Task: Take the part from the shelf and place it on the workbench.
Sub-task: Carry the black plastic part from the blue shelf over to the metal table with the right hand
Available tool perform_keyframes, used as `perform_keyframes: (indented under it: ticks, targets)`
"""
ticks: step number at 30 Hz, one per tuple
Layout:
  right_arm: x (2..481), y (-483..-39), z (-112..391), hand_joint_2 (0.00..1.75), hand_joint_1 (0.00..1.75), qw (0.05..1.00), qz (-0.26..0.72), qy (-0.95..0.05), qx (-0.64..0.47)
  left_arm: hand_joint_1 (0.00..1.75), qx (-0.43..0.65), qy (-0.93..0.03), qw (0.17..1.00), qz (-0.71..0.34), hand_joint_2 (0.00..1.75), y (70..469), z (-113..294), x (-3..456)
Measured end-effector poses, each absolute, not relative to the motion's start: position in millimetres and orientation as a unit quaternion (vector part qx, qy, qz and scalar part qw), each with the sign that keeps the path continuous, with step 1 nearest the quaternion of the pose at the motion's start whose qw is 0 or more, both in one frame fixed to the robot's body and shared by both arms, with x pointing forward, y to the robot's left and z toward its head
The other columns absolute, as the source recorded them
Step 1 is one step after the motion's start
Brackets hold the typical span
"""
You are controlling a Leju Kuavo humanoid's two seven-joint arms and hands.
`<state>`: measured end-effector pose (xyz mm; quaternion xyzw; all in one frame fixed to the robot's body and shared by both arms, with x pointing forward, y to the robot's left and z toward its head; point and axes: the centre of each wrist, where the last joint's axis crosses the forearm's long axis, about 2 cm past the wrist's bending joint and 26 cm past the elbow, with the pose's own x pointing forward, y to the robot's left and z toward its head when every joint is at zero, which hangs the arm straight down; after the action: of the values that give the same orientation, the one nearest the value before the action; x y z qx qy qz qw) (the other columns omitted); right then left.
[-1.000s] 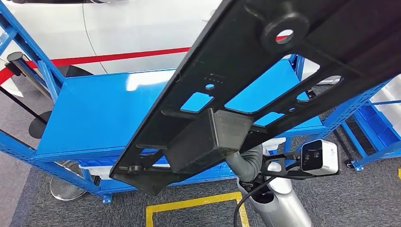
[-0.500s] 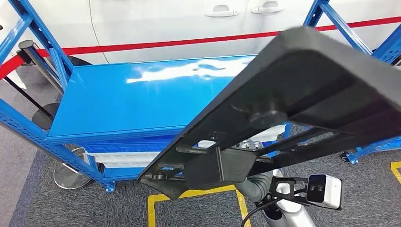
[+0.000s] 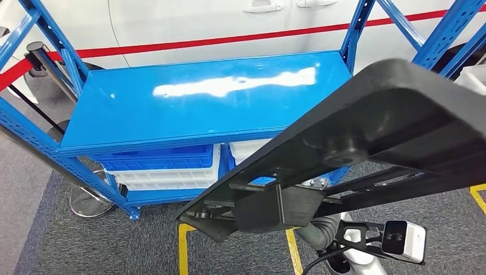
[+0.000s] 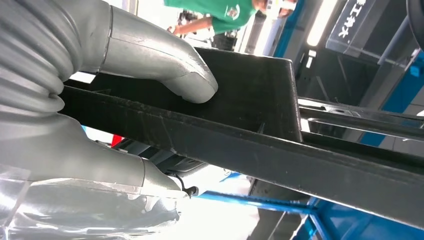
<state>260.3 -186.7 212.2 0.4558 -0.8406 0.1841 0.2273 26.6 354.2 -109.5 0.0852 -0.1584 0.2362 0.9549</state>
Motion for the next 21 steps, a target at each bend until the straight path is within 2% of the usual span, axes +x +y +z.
perform_keyframes:
  ticks: [21]
  targets:
    - [249,-201,212,1.75,1.75,0.224,0.161,-0.855,0.439,0.00,0.101,-0.204,0.953,0.199,0.00,395,-103,33]
